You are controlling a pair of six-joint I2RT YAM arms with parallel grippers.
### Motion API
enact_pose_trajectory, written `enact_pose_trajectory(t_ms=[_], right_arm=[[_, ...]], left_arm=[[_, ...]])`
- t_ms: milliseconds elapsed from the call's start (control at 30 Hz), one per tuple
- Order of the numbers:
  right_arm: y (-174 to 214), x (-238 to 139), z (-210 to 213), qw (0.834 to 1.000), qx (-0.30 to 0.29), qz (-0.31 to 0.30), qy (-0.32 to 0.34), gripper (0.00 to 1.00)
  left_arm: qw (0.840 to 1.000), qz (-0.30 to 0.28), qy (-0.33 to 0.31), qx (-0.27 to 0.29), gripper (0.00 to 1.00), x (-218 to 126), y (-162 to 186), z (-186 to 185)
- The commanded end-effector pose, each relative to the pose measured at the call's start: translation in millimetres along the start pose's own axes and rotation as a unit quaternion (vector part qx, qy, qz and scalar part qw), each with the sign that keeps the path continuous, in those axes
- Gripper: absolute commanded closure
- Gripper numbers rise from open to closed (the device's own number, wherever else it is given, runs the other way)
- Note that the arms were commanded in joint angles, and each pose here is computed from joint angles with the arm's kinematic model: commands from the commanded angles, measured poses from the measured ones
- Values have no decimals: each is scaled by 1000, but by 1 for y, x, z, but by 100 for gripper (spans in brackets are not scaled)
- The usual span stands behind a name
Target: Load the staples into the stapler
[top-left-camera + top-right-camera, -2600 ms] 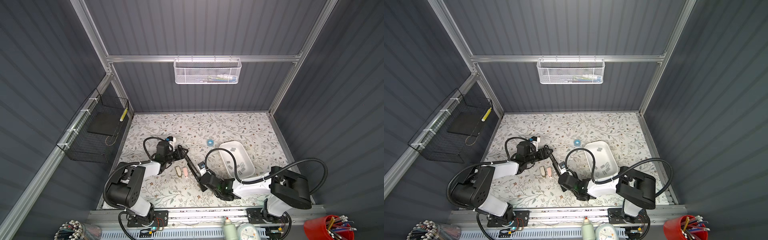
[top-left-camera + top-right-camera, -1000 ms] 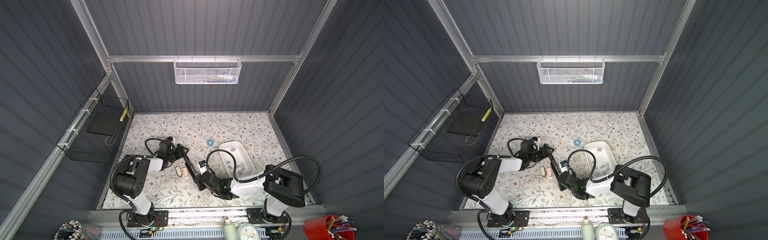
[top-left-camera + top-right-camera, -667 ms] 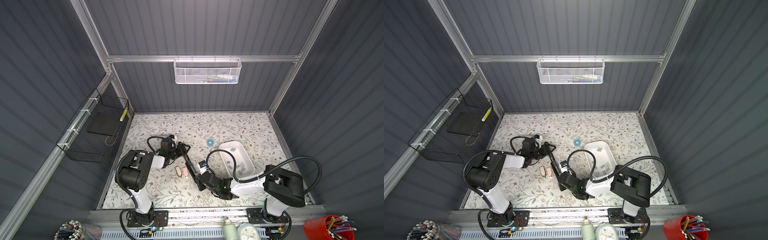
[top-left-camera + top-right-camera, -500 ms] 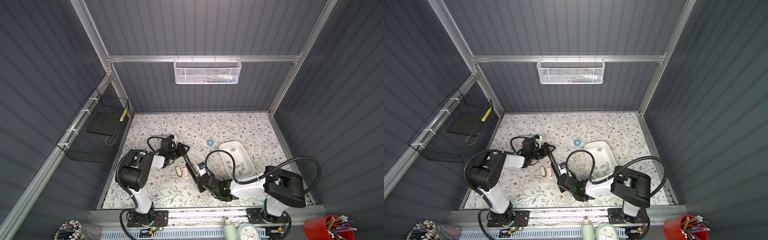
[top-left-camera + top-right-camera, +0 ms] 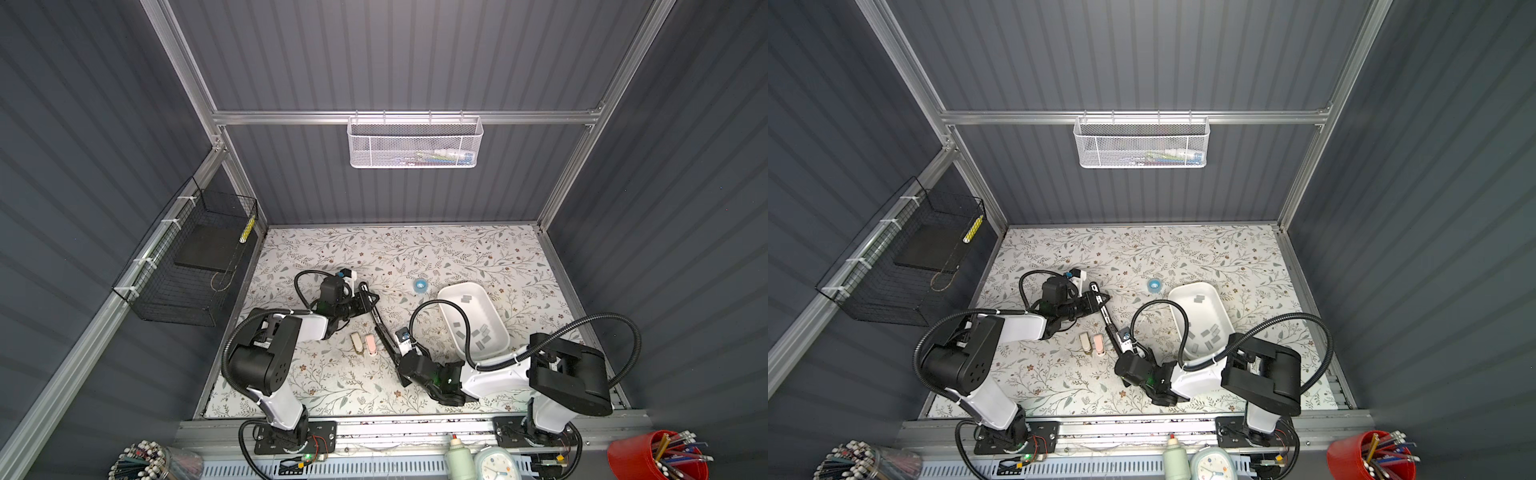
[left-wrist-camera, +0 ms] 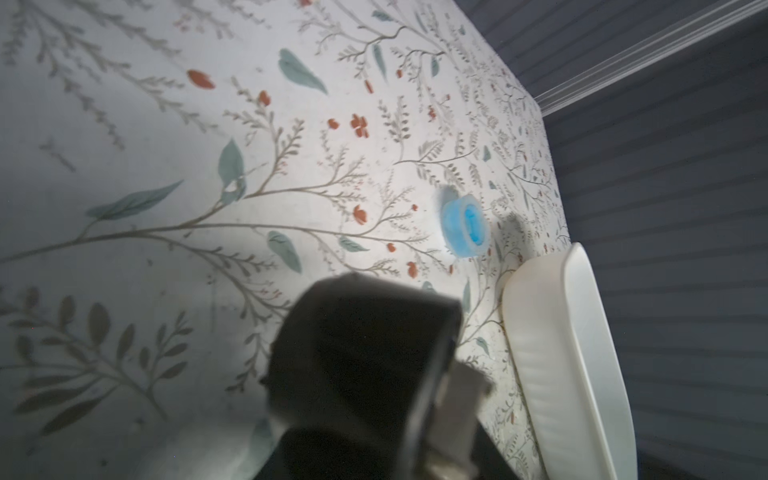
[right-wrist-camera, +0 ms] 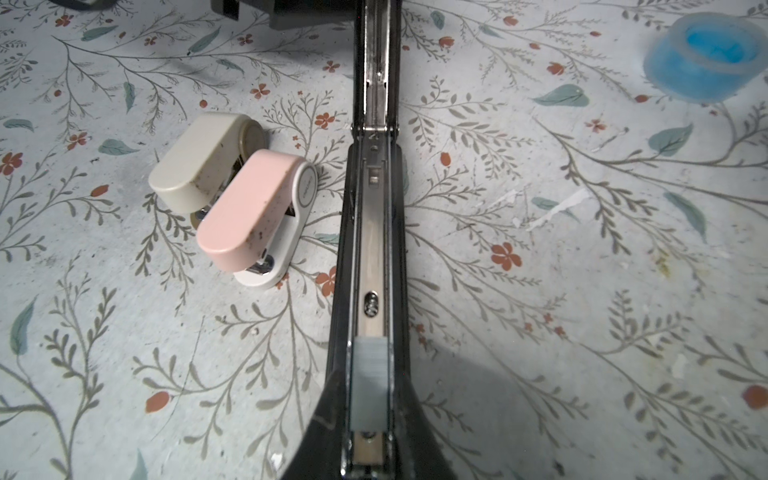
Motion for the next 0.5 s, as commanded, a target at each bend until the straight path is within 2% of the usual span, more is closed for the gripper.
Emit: enact_pose_trajectory(t_ms=[0, 133, 467], right_arm=[[4, 3, -5, 1000, -13, -9, 14, 97], [7, 1, -8, 1000, -6, -20, 9, 96], [15, 0, -13, 999, 4, -42, -5, 96]], left_arm=[[996, -24, 40, 74, 56, -9, -4, -34], [991, -37, 38, 120, 56, -13, 8, -52], [978, -76, 58, 186, 51, -31, 29, -62]])
Point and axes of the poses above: each gripper's point midway between its finger pads, its own x axis out along the fingers, its own z axis along the line the jaws close on, y = z × x, the point moved 3 cm from there along -x, back along the fingers, and after that the axes turned 1 degree about x, right-handed, at the moved point
